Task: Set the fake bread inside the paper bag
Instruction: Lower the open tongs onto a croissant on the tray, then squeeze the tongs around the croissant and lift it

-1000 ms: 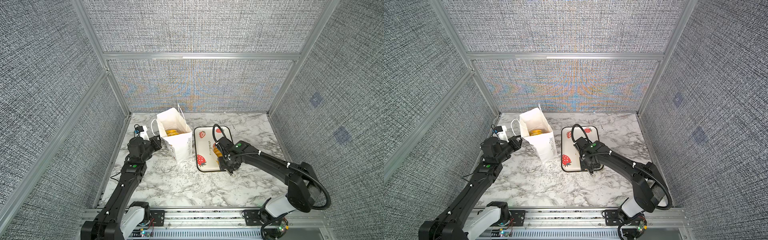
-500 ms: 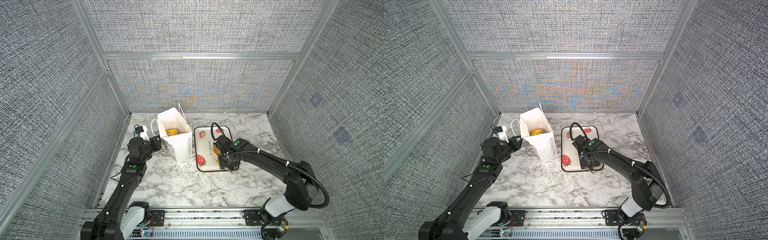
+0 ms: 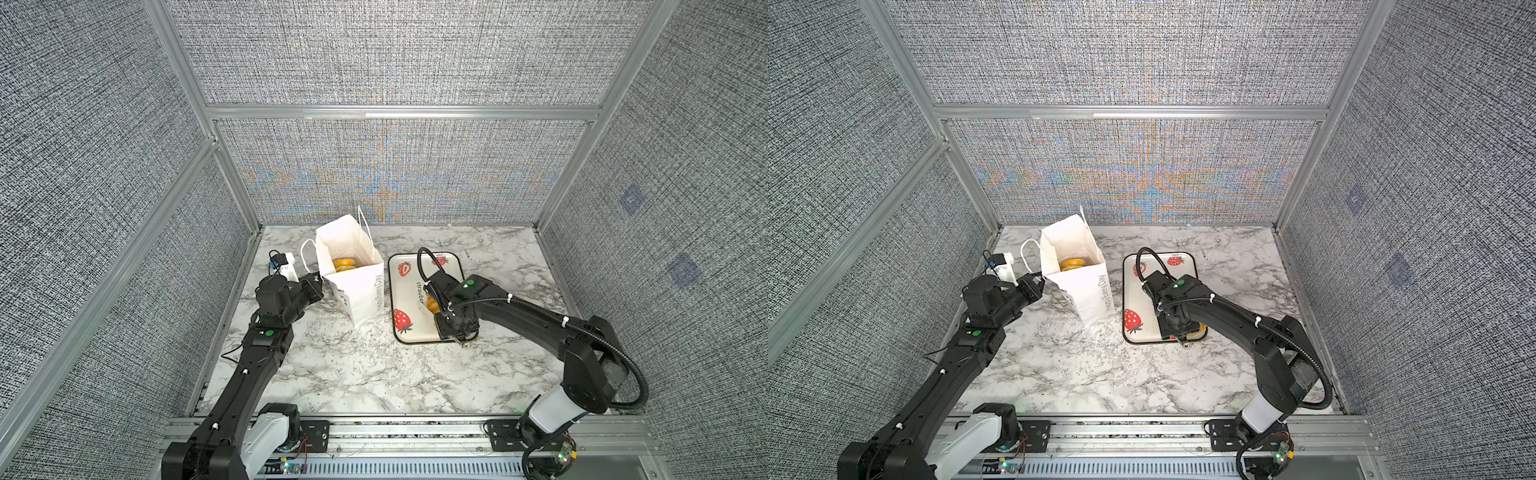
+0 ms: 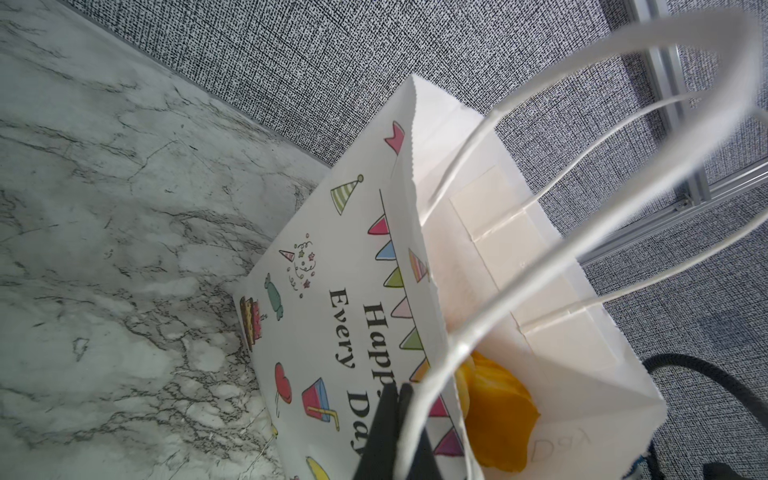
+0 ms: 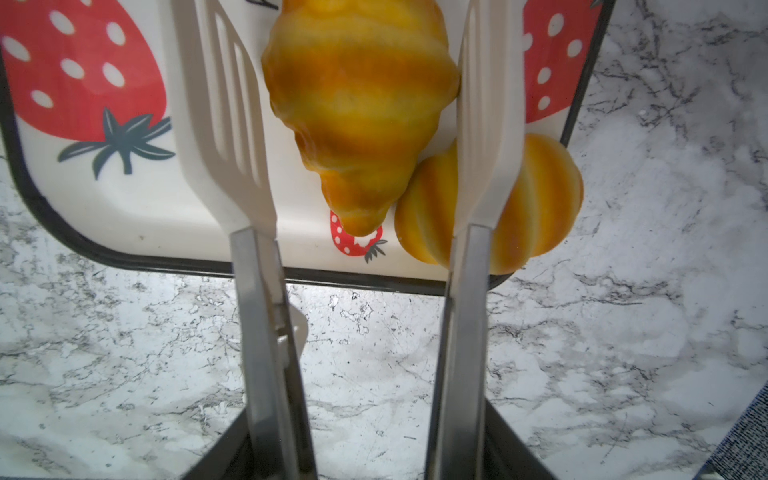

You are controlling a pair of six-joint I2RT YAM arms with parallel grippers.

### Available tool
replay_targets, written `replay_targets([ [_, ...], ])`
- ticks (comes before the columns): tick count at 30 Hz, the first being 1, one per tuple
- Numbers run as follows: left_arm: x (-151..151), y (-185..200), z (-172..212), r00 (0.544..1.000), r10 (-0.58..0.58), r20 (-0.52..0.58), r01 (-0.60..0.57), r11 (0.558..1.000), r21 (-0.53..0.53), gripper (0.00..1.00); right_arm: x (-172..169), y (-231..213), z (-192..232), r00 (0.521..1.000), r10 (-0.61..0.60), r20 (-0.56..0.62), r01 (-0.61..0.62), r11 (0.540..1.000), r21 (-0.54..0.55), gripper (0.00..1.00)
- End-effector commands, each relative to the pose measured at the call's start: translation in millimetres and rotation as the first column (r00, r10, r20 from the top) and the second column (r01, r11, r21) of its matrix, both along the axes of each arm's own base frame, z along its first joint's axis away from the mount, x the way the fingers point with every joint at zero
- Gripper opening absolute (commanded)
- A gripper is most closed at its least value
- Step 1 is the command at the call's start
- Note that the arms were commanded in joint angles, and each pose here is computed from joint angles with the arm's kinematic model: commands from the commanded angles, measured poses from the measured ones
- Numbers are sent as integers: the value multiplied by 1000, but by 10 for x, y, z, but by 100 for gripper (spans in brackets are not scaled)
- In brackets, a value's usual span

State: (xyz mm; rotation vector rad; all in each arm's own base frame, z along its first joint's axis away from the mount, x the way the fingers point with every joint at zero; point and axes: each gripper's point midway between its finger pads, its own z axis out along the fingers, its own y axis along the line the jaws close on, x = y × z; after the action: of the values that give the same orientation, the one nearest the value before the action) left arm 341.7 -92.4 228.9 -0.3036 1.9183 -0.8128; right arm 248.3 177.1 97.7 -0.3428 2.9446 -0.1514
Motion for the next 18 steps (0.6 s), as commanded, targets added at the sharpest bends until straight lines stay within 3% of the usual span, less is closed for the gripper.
replay_targets([
  [1,-10,-13,-58,1000,-11,-18,11,1000,13,0,1,-10,-14,1000,9,-12,-9,1000,-16,59],
  [8,-6,2,-67,1000,-5,-19,6,1000,23,0,33,-14,12,1000,13,-3,-13,1000,-27,57],
  [18,0,-7,-68,1000,-9,-20,10,1000,23,0,104,-43,150,999,11,46,-10,999,-35,44],
])
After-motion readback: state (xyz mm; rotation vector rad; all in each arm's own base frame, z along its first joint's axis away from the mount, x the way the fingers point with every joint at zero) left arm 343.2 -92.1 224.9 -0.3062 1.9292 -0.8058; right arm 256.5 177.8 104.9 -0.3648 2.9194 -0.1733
